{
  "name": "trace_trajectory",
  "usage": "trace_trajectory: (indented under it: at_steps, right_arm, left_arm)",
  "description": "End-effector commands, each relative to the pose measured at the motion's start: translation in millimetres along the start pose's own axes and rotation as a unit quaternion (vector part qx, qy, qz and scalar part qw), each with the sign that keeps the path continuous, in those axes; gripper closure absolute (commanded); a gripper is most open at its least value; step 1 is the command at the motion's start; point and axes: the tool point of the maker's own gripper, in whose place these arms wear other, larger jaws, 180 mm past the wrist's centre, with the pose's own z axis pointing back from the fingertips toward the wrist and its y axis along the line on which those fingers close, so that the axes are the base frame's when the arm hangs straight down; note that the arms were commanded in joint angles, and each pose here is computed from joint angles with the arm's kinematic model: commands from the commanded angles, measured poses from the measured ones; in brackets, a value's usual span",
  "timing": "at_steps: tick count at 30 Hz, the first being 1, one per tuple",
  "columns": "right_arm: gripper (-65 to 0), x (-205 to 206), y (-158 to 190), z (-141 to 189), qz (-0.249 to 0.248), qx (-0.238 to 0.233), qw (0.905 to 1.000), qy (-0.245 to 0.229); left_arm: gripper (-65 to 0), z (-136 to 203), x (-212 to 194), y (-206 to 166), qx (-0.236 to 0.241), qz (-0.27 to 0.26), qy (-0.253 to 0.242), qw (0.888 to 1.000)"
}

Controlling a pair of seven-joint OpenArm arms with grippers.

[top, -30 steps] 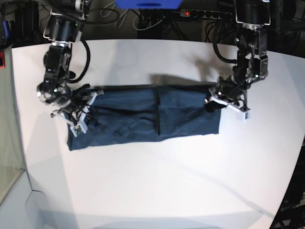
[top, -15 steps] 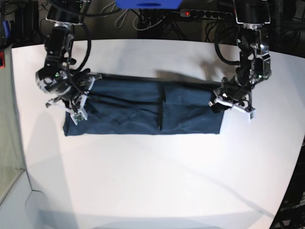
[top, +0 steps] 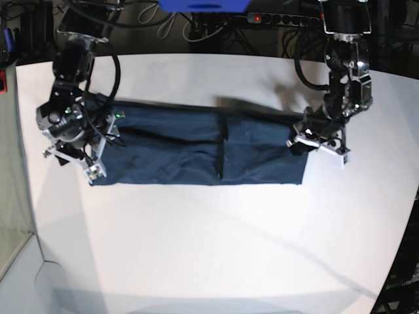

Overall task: Layout the t-shirt on the table in an organized manner, then fold the t-shirt properly
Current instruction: 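Hold the folded strip with both grippers and straighten its edges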

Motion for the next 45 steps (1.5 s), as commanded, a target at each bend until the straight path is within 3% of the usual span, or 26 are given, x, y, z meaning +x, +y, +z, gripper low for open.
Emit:
trace_trajectory:
  at_steps: [1, 6, 13, 20, 25, 27, 29, 34, 38, 45]
  right_arm:
    - [-46.2, 13.2, -6.5, 4.4, -0.004, -0.008, 0.9997, -0.022]
    - [-49.0, 16.6, -5.1, -14.1, -0.017, 0.012, 0.9997, -0.010]
    - [-49.2, -2.5, -21.2, -42.7, -0.089, 0.033, 0.9951, 0.029]
    - [-48.9, -47.6, -11.6, -60.2, -0.151, 0.063, 0.9834, 0.079]
    - [-48.1, -71.2, 12.7, -72.6, -0.195, 0.101, 0.9697, 0.107]
    - [-43.0, -70.3, 26.3, -76.8, -0.210, 0.123, 0.9647, 0.101]
    - [-33.4, -67.0, 35.7, -78.8, -0.218, 0.142, 0.9611, 0.093]
    - [0.0, -66.1, 49.4, -78.1, -0.199, 0.157, 0.9625, 0.097]
    - [0.0, -65.0, 57.4, -77.5, -0.182, 0.163, 0.9645, 0.099]
    - [0.0, -32.3, 26.2, -61.0, -0.172, 0.115, 0.9772, 0.045]
  left_arm:
    - [-18.9, 1.7, -3.6, 13.0, 0.028, -0.002, 0.013, 1.000]
    - [-18.9, 2.1, -4.6, 13.2, 0.028, -0.001, 0.014, 1.000]
    - [-18.9, 2.2, -5.3, 13.6, 0.028, -0.001, 0.015, 0.999]
    - [-18.9, 2.8, -9.6, 14.9, 0.030, 0.000, 0.019, 0.999]
    - [-18.9, 0.6, -14.0, 9.0, 0.024, 0.007, 0.021, 0.999]
    - [-18.9, 0.6, -14.0, 9.0, 0.024, 0.007, 0.021, 0.999]
    - [-18.9, 0.6, -14.0, 9.0, 0.024, 0.007, 0.021, 0.999]
    - [-18.9, 0.4, -13.0, 8.6, 0.023, 0.007, 0.020, 1.000]
    - [-18.9, -0.2, -10.2, 7.0, 0.022, 0.007, 0.017, 1.000]
    - [-19.0, 11.3, 20.1, -23.4, -0.011, -0.006, -0.033, 0.999]
